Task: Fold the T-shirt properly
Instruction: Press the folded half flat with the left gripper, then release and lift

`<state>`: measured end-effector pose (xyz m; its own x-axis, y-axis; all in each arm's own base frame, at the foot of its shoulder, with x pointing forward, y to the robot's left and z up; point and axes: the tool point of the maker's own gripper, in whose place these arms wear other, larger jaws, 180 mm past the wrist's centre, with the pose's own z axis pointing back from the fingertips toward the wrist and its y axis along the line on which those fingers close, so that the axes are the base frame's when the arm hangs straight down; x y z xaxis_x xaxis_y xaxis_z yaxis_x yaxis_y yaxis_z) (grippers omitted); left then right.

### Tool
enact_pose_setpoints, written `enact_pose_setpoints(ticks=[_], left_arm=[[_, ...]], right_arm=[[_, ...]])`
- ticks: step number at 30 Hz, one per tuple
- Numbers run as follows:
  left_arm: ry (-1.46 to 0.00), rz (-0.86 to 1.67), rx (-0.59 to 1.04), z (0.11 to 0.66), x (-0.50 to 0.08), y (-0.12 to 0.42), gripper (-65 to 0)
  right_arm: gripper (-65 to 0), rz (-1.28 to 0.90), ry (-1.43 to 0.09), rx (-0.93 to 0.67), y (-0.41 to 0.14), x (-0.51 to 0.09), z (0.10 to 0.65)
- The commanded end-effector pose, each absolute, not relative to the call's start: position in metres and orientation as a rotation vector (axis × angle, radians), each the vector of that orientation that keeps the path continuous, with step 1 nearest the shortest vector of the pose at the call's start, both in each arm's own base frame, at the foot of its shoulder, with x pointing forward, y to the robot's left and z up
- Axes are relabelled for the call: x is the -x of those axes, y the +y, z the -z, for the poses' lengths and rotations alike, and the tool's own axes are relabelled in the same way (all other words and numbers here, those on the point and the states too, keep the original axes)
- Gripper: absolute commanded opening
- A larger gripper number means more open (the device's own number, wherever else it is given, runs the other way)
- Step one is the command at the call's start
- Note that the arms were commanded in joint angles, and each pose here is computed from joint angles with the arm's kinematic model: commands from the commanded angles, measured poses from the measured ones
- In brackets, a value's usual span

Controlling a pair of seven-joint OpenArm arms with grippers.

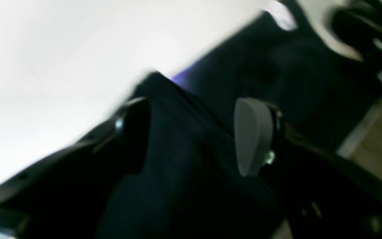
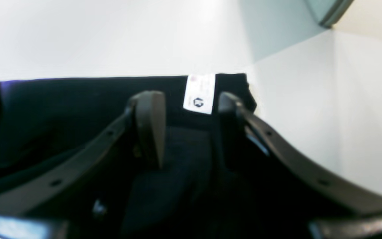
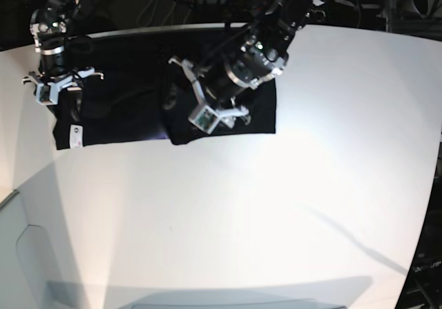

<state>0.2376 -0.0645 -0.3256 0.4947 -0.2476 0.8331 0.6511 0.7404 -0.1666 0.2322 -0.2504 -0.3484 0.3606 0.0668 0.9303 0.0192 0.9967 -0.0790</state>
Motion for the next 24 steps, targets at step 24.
enact_pose_setpoints(ticks=[24], left_arm=[[-0.716,1.032,0.621,0.372,-0.158,-0.153,-26.1]], right_arm=[[-32.5,-0.008,-1.11,0.153,-0.282,-0.242,0.346]])
